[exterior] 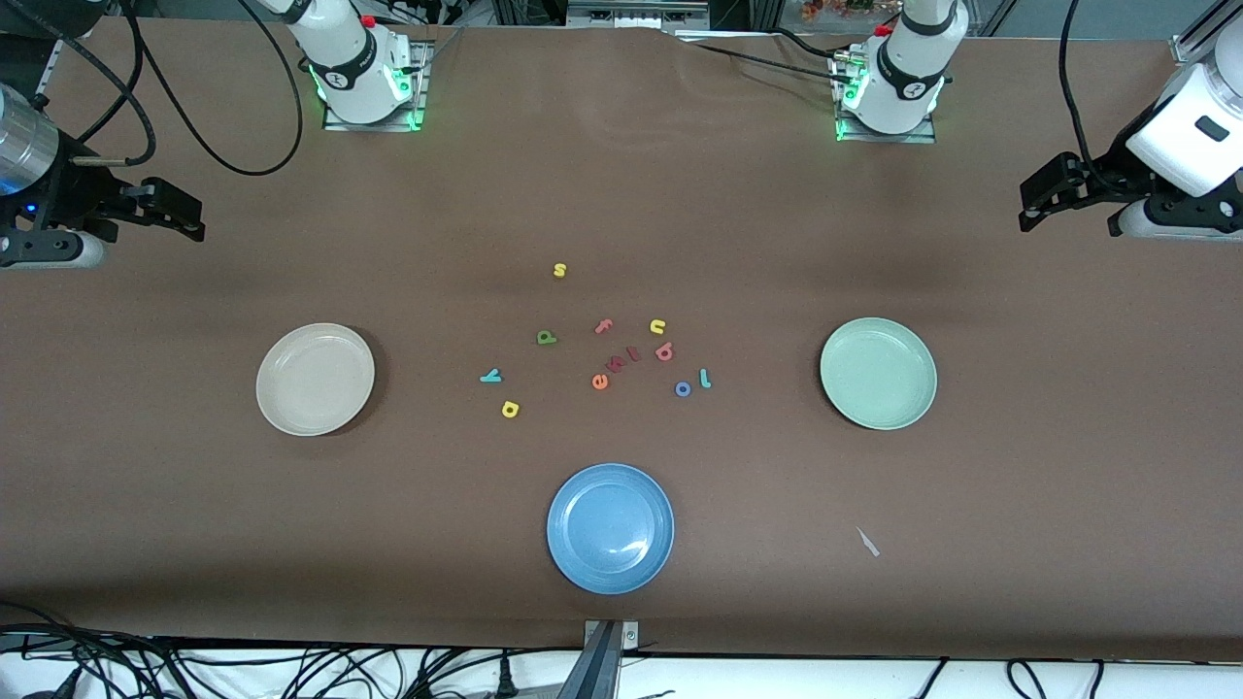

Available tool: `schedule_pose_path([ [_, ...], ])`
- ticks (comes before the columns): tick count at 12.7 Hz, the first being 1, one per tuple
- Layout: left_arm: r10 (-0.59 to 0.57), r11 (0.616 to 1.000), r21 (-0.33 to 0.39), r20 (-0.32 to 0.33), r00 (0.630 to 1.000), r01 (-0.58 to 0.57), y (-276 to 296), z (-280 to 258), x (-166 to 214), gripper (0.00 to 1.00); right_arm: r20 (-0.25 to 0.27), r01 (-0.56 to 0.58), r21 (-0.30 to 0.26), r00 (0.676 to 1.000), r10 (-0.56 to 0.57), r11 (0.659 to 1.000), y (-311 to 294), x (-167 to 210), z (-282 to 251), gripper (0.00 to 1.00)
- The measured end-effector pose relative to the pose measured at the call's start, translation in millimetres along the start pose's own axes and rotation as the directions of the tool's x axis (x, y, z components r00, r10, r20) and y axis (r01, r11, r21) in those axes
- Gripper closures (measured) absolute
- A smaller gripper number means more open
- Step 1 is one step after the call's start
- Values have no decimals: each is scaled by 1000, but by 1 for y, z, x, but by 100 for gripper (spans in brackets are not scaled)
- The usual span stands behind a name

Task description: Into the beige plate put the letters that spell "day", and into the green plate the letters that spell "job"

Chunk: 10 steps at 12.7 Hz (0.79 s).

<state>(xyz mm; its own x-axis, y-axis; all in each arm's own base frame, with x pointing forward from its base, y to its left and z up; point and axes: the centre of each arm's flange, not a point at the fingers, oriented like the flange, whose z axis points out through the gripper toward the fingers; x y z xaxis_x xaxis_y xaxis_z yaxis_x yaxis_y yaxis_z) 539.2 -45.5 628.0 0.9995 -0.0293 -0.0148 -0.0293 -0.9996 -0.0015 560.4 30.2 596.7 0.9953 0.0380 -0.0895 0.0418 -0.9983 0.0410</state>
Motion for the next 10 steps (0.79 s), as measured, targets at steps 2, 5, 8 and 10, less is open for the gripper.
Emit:
schedule_pose_path([
  [2,-4,1000,0,-6,1000,4,-2,-3,0,0,0,0,0,1000,0,1000,0,0,0,0],
  [5,4,1000,-12,-9,1000,-4,-11,-5,-1,0,1,0,0,1000,0,1000,0,0,0,0],
  [8,22,1000,-19,-9,1000,-22,-41,-4,-1,0,1,-1,0,1000,1,1000,0,0,0,0],
  [10,34,999,-21,-3,999,-34,-54,-1,0,0,1,-1,0,1000,1,1000,0,0,0,0],
])
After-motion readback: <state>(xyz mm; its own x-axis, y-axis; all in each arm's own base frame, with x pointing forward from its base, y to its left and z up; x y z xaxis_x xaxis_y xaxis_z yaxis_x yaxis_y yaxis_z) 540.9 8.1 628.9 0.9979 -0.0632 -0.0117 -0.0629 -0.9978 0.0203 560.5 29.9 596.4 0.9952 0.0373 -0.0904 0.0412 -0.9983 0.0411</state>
